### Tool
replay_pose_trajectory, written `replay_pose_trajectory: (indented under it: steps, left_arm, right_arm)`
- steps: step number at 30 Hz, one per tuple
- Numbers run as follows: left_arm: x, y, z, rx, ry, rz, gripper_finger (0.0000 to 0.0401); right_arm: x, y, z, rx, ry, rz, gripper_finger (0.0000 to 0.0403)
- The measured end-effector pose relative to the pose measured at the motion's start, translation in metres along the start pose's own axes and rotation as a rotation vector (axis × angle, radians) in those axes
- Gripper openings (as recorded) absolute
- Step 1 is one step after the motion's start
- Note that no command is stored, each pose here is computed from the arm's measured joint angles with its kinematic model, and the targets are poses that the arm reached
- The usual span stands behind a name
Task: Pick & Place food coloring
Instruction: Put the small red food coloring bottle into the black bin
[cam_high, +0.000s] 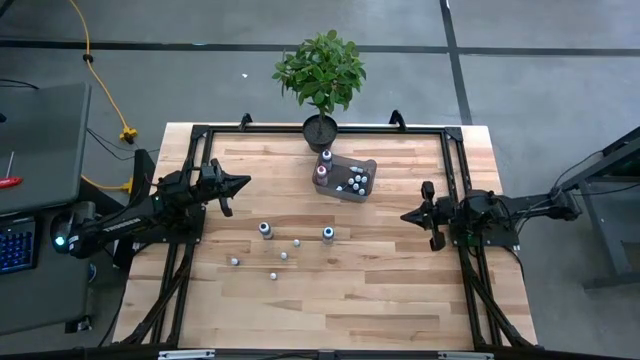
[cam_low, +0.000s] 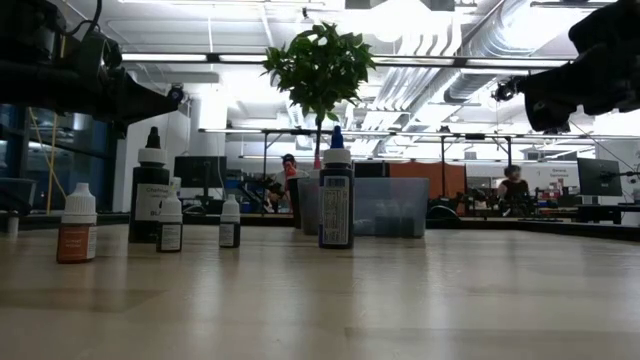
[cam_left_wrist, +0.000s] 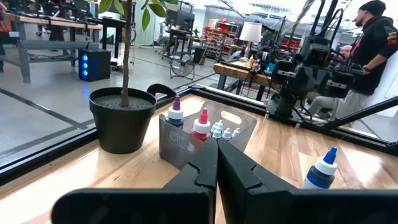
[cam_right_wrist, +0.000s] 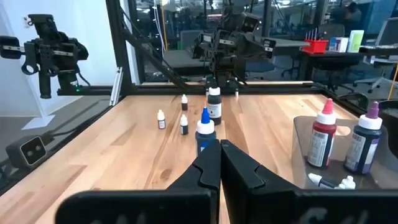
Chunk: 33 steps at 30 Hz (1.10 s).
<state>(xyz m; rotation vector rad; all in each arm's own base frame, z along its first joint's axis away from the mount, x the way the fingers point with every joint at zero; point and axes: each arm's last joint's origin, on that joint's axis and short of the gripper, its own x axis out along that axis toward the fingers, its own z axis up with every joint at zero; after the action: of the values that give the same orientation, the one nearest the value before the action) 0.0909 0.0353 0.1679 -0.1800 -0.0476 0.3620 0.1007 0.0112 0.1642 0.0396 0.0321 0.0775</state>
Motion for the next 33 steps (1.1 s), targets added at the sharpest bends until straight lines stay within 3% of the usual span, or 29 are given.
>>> replay_pose_trajectory:
  steps: [33]
  left_arm:
    - [0.0,0.0,0.0,0.0,0.0,0.0,0.0]
  right_arm:
    - [0.0007,-0.0001,-0.0011,0.001,0.011,-0.004,0.0]
